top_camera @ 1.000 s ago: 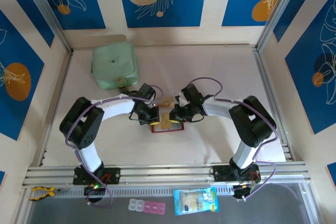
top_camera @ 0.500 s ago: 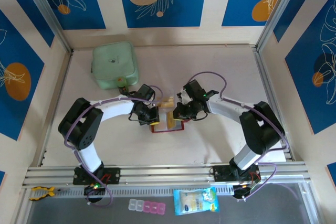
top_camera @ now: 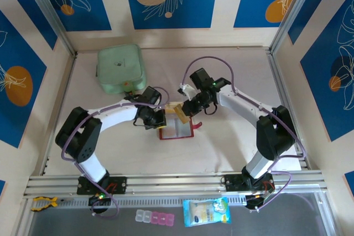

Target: Take the credit cards out of the card holder

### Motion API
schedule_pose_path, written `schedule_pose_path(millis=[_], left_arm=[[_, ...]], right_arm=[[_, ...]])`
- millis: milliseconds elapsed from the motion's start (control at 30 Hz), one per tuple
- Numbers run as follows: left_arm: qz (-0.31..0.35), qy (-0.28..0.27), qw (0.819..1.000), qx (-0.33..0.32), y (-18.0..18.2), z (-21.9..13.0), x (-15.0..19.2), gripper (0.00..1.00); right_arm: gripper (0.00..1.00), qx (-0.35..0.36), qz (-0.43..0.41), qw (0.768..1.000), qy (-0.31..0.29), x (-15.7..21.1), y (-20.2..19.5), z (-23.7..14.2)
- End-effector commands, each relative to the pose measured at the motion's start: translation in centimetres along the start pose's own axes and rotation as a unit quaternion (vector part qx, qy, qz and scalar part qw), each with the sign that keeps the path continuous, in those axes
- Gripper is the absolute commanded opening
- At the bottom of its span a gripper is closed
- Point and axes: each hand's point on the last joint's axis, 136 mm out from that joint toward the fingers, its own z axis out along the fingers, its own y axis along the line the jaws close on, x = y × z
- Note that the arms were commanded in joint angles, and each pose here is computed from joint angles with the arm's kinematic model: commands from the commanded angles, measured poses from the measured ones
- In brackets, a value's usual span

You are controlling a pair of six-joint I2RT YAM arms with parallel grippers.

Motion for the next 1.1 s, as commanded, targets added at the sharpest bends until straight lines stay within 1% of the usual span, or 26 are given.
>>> schedule_pose_path(millis=[0,67,167,267,367,500,667,833,1000,1067], left_arm=[[-0.004,-0.023,1.000,0.000,0.1,-1.7,-0.8,0.05],[-0.010,-0.027,1.000,-0.003,0.7,-1.9,-0.6,0.05],[-0.021,-0.030,0.999,-0.003,1.5,-2.2,-0.5,0.05],[-0.030,-0.035,0.999,-0.002,2.1,-2.6,-0.4,0.05],[-0.037,-0.042,0.998,-0.003,2.6,-2.9,-0.4,0.05],[-0.046,-0.046,0.998,-0.004,3.1,-3.2,-0.2,0.05],[-0.050,-0.050,0.998,-0.004,3.4,-3.3,-0.3,0.05],[-0.054,-0.053,0.997,-0.005,3.5,-3.5,-0.5,0.05],[-0.056,-0.053,0.997,-0.006,3.7,-3.6,-0.5,0.06],[-0.057,-0.053,0.997,-0.007,3.9,-3.5,-0.4,0.06]], right_arm=[[0.00,0.022,-0.131,0.990,0.052,1.6,-0.8,-0.1],[0.00,0.036,-0.189,0.979,0.069,1.7,-1.3,-0.1],[0.00,0.048,-0.245,0.963,0.097,1.3,-2.2,0.0],[0.00,0.050,-0.284,0.951,0.110,0.3,-2.7,0.3],[0.00,0.046,-0.306,0.945,0.105,-1.4,-2.9,0.4],[0.00,0.029,-0.327,0.940,0.090,-3.6,-2.4,0.6],[0.00,0.024,-0.353,0.932,0.083,-5.8,-2.2,1.4],[0.00,0.020,-0.364,0.928,0.083,-6.9,-2.5,2.0],[0.00,0.013,-0.366,0.927,0.083,-7.1,-2.7,2.7],[0.03,0.006,-0.366,0.927,0.084,-7.0,-2.6,3.1]])
